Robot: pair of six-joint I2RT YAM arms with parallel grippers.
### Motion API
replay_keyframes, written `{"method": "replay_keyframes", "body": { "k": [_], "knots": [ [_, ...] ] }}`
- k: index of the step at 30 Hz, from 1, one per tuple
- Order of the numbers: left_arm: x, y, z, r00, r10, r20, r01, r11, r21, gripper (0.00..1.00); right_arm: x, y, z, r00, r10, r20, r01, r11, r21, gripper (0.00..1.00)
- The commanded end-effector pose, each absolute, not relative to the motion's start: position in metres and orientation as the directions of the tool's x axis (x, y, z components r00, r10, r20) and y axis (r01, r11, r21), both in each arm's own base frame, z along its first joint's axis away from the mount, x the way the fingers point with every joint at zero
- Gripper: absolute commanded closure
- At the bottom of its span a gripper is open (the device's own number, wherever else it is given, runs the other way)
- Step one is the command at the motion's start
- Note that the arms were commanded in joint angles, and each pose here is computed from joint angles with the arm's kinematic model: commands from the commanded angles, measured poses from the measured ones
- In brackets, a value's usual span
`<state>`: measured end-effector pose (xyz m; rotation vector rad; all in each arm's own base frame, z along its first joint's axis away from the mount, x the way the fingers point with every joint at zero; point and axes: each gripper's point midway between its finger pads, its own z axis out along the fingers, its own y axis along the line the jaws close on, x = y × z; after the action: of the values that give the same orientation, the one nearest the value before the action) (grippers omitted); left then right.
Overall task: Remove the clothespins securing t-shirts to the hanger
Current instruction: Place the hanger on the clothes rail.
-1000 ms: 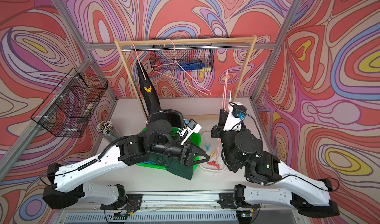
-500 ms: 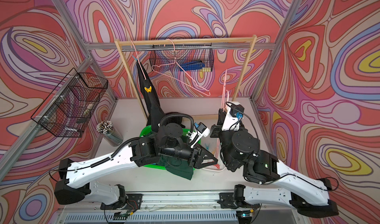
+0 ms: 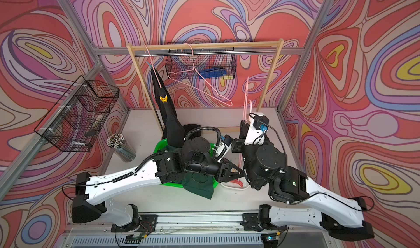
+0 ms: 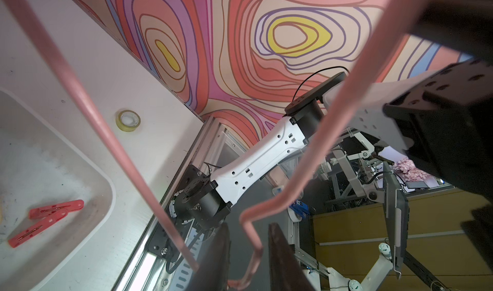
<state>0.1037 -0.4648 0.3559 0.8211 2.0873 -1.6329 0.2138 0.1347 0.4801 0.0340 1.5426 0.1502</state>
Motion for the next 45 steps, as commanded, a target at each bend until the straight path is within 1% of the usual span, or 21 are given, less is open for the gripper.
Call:
{"method": "replay_keyframes", "body": {
  "k": [1,2,6,7,10,11,14,17,20,21,22,23,32,36,45],
  "knots": [
    [0.108,-0.465,0.374,-0.761,0.155,-0.63,0.648,0.137,-0.749,0.98,0.212,0.13,0.483,0.029,0.155,-0.988,-0.078,0.985,0.152,1.0],
    [0.108,-0.465,0.374,-0.763,0.153,-0.628,0.646,0.14,-0.751,1.0,0.212,0.129,0.483,0.029,0.156,-0.987,-0.077,0.985,0.153,1.0],
    [0.109,-0.465,0.376,-0.762,0.152,-0.629,0.647,0.14,-0.75,1.0,0.211,0.124,0.482,0.03,0.164,-0.986,-0.072,0.984,0.162,1.0],
    [0.108,-0.466,0.377,-0.762,0.153,-0.629,0.647,0.14,-0.75,1.0,0.21,0.122,0.482,0.031,0.168,-0.985,-0.071,0.984,0.165,0.98],
    [0.109,-0.466,0.382,-0.759,0.152,-0.633,0.651,0.143,-0.746,1.0,0.208,0.118,0.481,0.024,0.175,-0.984,-0.082,0.982,0.173,0.75],
    [0.111,-0.466,0.382,-0.757,0.154,-0.635,0.653,0.154,-0.742,1.0,0.207,0.116,0.48,0.019,0.178,-0.984,-0.084,0.981,0.176,0.66],
    [0.115,-0.467,0.386,-0.743,0.168,-0.647,0.669,0.182,-0.721,1.0,0.204,0.108,0.477,-0.002,0.186,-0.983,-0.089,0.979,0.186,0.48],
    [0.122,-0.469,0.392,-0.739,0.163,-0.653,0.673,0.193,-0.714,1.0,0.2,0.098,0.471,-0.025,0.192,-0.981,-0.084,0.977,0.194,0.35],
    [0.132,-0.47,0.394,-0.759,0.158,-0.631,0.651,0.189,-0.736,1.0,0.196,0.087,0.466,-0.04,0.205,-0.978,-0.083,0.975,0.208,0.23],
    [0.138,-0.47,0.395,-0.766,0.151,-0.624,0.642,0.19,-0.743,1.0,0.195,0.083,0.464,-0.043,0.21,-0.977,-0.079,0.974,0.213,0.18],
    [0.143,-0.468,0.391,-0.778,0.159,-0.608,0.629,0.212,-0.748,1.0,0.194,0.079,0.463,-0.046,0.216,-0.975,-0.078,0.973,0.219,0.07],
    [0.147,-0.468,0.392,-0.779,0.158,-0.606,0.626,0.218,-0.748,1.0,0.193,0.076,0.462,-0.048,0.22,-0.974,-0.075,0.972,0.223,0.02],
    [0.18,-0.478,0.409,-0.776,0.167,-0.608,0.629,0.271,-0.729,1.0,0.188,0.054,0.453,-0.06,0.223,-0.973,-0.026,0.974,0.225,0.02],
    [0.201,-0.485,0.413,-0.776,0.167,-0.608,0.627,0.302,-0.718,1.0,0.187,0.051,0.45,-0.063,0.219,-0.974,-0.022,0.975,0.221,0.02],
    [0.258,-0.498,0.425,-0.808,0.102,-0.58,0.583,0.275,-0.765,1.0,0.185,0.042,0.443,-0.059,0.222,-0.973,-0.011,0.975,0.223,0.02]
  ]
}}
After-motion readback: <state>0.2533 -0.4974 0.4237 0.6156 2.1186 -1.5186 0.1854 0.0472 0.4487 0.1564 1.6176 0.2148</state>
